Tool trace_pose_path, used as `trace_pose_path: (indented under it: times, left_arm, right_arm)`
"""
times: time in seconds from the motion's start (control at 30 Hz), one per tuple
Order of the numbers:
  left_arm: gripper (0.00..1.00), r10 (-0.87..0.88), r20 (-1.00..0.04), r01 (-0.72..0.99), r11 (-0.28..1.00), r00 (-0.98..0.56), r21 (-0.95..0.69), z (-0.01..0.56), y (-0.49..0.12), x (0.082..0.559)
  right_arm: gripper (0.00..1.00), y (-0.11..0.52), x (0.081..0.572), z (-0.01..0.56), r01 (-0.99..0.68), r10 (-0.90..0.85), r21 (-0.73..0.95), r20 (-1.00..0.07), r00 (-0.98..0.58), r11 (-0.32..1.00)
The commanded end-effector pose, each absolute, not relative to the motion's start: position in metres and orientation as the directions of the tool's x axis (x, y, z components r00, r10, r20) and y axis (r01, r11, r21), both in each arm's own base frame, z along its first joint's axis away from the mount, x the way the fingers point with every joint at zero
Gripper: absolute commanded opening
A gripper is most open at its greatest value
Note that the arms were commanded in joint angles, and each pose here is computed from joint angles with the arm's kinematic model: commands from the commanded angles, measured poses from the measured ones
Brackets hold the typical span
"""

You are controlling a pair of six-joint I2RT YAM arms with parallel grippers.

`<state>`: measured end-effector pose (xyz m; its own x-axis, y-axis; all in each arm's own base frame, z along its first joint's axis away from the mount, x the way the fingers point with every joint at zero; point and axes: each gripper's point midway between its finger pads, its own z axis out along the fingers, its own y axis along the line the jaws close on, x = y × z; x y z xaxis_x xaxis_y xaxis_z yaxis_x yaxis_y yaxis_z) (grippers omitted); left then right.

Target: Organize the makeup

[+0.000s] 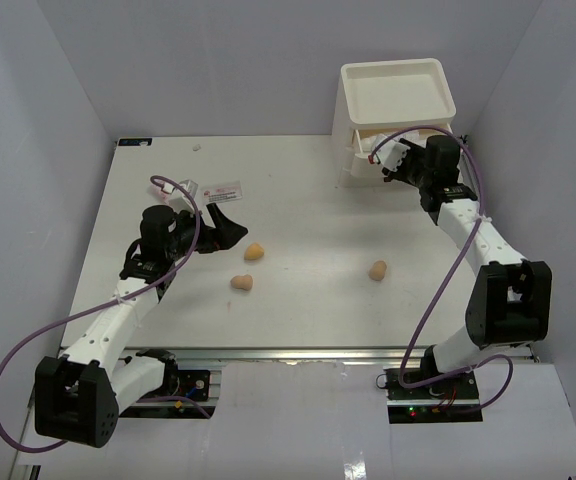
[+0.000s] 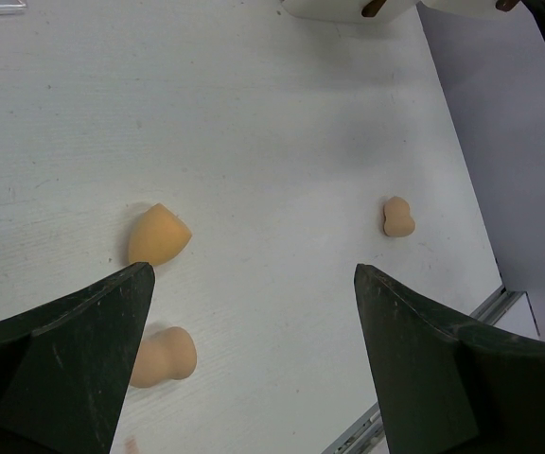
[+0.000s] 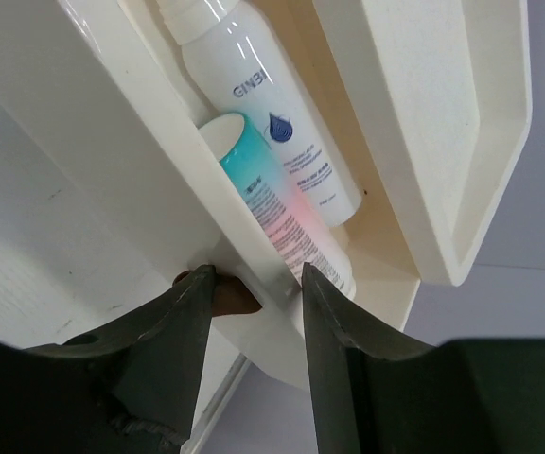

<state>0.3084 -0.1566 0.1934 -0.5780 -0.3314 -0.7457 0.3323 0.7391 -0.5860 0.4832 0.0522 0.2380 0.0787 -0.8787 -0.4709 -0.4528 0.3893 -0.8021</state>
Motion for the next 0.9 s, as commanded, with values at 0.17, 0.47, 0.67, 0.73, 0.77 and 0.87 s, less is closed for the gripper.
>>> trace_pose_path:
  times: [0.17,0.47,0.67,0.73,0.77,0.87]
  left_arm:
    - [0.98,-0.334,-0.747,0.338,0.735,-0.575,-0.588,0.193,-0.155,0.308]
    - [0.98,-0.336,-0.738,0.329,0.733,-0.586,-0.595,0.189,-0.155,0.309]
    - [0.98,-0.339,-0.733,0.323,0.733,-0.59,-0.599,0.188,-0.155,0.31]
    - [0.98,-0.338,-0.731,0.322,0.732,-0.592,-0.6,0.187,-0.155,0.31]
    - [0.98,-0.338,-0.73,0.321,0.733,-0.594,-0.6,0.187,-0.155,0.31]
    - [0.98,-0.338,-0.731,0.32,0.734,-0.593,-0.599,0.186,-0.154,0.311]
  right_arm:
    - [0.48,0.053,0.525,0.275,-0.292,-0.781,-0.765,-0.619,0.084,0.574]
    - [0.39,0.033,0.548,0.281,-0.113,-0.704,-0.701,-0.71,0.024,0.704]
    - [0.45,0.024,0.552,0.286,-0.022,-0.669,-0.669,-0.743,0.018,0.743]
    - [0.48,0.022,0.555,0.285,-0.012,-0.658,-0.658,-0.753,0.011,0.753]
    - [0.49,0.022,0.557,0.284,-0.007,-0.652,-0.652,-0.758,0.007,0.758]
    - [0.48,0.02,0.563,0.283,0.01,-0.633,-0.633,-0.774,-0.005,0.774]
